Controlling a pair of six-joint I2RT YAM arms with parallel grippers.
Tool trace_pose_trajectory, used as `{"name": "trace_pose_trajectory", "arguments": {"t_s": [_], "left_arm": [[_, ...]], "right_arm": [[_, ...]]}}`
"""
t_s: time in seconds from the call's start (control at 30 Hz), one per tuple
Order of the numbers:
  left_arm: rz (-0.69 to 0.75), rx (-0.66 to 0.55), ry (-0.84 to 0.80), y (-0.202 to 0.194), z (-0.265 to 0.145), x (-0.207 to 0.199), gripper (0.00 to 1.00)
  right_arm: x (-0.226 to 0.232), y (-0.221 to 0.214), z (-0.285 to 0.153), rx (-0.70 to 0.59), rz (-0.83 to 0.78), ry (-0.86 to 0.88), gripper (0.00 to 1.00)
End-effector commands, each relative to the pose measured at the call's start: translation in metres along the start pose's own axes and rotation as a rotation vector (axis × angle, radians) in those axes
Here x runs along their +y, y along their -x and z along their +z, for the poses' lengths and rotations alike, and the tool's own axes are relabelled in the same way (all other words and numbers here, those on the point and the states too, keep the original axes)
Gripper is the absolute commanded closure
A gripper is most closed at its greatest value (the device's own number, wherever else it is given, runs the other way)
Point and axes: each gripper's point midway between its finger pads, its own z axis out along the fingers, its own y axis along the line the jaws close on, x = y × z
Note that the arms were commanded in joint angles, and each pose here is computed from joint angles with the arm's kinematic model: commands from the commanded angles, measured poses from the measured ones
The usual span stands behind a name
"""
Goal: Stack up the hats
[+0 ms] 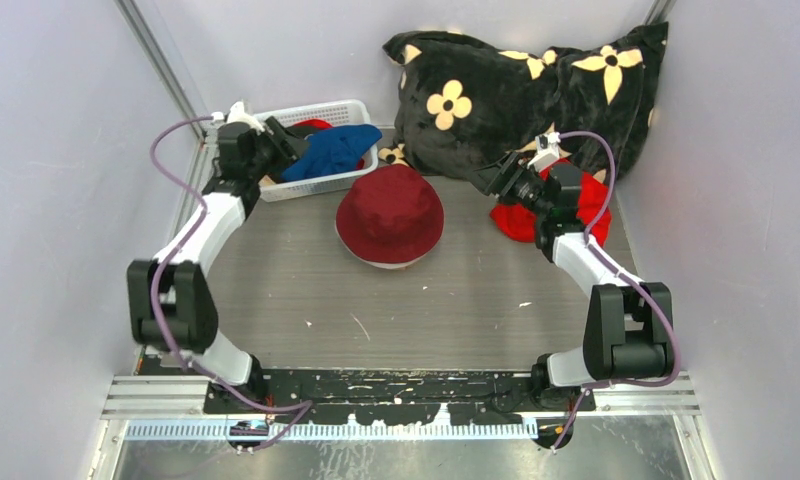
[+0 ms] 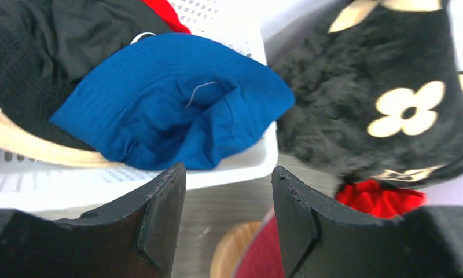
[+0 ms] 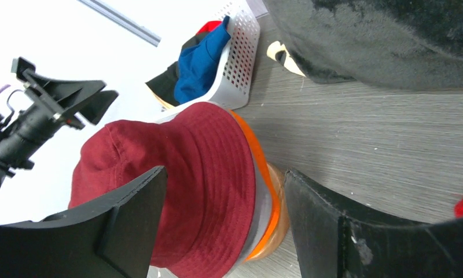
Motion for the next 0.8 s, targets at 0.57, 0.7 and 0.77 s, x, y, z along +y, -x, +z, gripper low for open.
{"name": "trace_pose_trajectory", "arguments": {"t_s": [0.57,0.7,0.77], "left_arm": [[0.200,0.096,0.019,-0.058,0.142,0.027,0.42],[0.197,0.068,0.027,-0.051,0.133,0.024,0.42],[0.201,0.051,0.031,-0.046,0.126,0.023,0.42]], "right_arm": [[0.000,0.003,-0.003,0.055,-0.093,-0.047,0.22],[-0.003,0.002,-0.001,0.056,-0.086,-0.046,0.22],[-0.004,0.001,0.000,0.060,-0.083,-0.045,0.22]]}}
